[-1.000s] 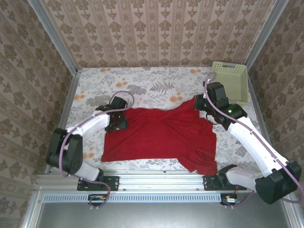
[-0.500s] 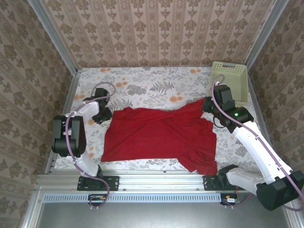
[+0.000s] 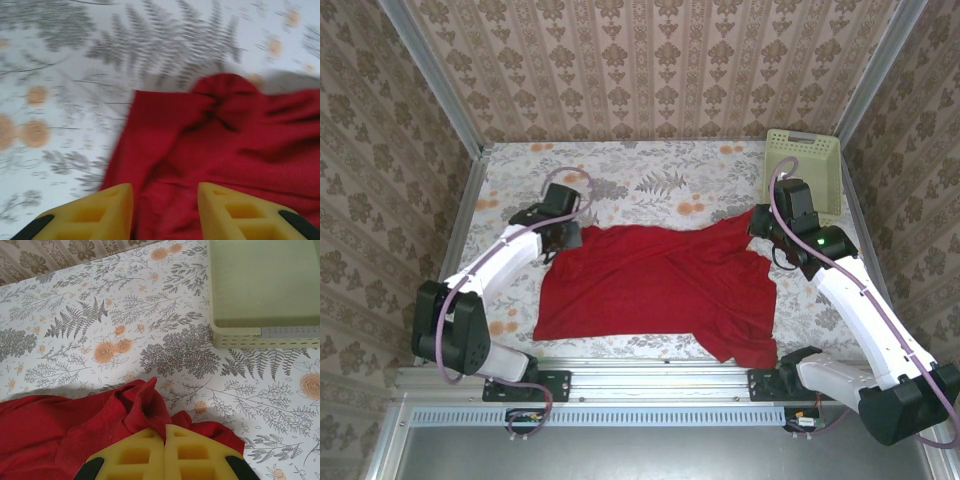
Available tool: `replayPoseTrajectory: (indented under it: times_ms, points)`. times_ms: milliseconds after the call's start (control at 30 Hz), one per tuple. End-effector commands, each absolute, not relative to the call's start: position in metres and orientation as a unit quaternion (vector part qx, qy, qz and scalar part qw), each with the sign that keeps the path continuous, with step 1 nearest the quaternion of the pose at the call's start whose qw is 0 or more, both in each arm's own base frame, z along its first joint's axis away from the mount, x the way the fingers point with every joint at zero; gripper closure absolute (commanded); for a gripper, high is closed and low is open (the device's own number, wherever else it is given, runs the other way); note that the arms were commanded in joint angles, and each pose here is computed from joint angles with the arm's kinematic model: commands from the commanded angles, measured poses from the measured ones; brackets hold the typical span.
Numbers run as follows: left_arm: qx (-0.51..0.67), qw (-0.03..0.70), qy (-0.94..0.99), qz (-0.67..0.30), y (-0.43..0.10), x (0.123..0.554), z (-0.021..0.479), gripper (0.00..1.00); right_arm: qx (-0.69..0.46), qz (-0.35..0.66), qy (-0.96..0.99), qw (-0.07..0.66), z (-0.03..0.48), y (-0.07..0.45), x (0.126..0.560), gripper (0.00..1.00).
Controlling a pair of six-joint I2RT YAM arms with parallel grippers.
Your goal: Fold the inside-out t-shirt
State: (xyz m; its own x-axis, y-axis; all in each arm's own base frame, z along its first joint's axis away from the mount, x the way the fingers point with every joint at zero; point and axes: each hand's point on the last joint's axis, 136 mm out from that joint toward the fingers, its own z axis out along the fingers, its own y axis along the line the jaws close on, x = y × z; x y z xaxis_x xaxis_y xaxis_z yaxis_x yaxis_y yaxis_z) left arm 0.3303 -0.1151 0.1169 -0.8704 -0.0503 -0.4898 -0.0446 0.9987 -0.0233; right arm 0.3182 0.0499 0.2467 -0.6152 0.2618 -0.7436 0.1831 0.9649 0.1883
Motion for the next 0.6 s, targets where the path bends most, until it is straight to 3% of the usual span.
replayPoseTrajectory:
  times_ms: [0, 167, 567]
  points:
    - [0.029, 0.200, 0.979, 0.041, -0.127, 0.314, 0.091, 0.61, 0.128, 0.039, 0.896, 0.422, 0.253, 0.045, 0.316, 1.00]
    - [0.039, 0.149, 0.984, 0.089, -0.128, 0.313, 0.062, 0.63, 0.136, 0.027, 0.897, 0.420, 0.254, 0.039, 0.313, 1.00]
    - [0.034, 0.111, 0.987, 0.115, -0.116, 0.319, 0.033, 0.69, 0.143, 0.033, 0.895, 0.420, 0.254, 0.038, 0.312, 1.00]
